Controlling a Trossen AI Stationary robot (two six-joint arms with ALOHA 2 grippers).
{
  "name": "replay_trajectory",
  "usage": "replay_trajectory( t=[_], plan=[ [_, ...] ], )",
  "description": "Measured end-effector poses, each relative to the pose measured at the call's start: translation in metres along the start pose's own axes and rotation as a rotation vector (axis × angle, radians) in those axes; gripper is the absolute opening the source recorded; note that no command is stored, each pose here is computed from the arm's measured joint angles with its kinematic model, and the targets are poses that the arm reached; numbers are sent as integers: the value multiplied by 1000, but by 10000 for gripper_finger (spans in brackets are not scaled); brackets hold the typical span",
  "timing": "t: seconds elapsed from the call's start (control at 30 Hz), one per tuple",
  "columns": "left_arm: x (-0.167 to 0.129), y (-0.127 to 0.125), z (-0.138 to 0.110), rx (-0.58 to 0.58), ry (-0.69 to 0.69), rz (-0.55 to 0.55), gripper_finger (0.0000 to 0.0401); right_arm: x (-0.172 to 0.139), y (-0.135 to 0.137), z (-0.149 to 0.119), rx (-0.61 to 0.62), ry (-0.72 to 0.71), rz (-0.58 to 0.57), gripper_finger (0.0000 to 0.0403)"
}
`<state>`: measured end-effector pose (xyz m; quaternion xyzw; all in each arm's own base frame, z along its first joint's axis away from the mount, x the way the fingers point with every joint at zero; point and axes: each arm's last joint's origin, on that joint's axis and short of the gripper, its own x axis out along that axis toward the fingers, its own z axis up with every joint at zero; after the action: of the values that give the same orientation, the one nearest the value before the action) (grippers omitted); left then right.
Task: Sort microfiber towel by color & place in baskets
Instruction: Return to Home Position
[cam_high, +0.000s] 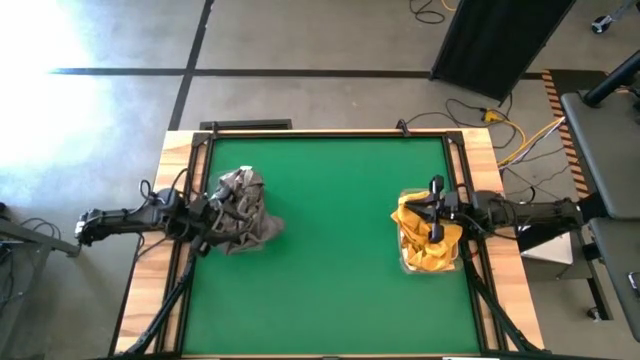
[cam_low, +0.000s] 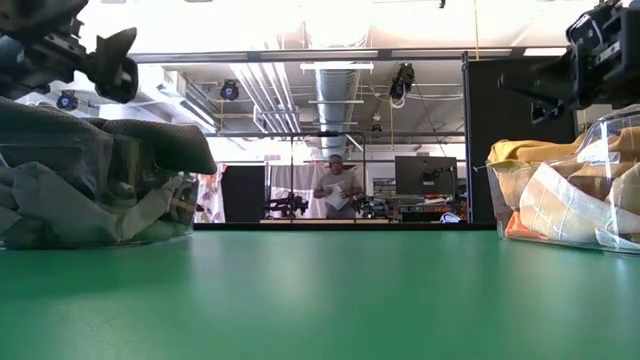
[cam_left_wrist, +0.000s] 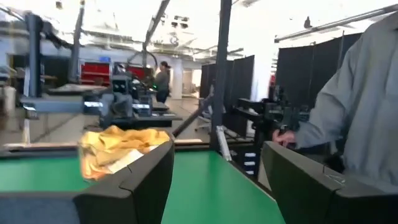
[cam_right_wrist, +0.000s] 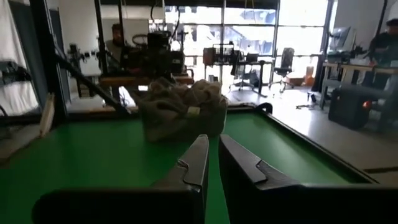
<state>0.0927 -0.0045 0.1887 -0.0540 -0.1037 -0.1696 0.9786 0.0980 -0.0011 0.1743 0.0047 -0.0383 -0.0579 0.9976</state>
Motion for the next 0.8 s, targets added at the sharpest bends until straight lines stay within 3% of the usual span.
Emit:
replay_trajectory(
  t=[0.17,0.37,0.8],
  plan=[
    [1,1,-4,-33,41,11,231,1,0,-3,-25,29,0,29],
    [0,8,-15,6,134,188,231,2,1,-9,99,102,28,29],
    [3,10,-20,-15,212,205,231,5,2,-13,98,150,43,29]
  ],
)
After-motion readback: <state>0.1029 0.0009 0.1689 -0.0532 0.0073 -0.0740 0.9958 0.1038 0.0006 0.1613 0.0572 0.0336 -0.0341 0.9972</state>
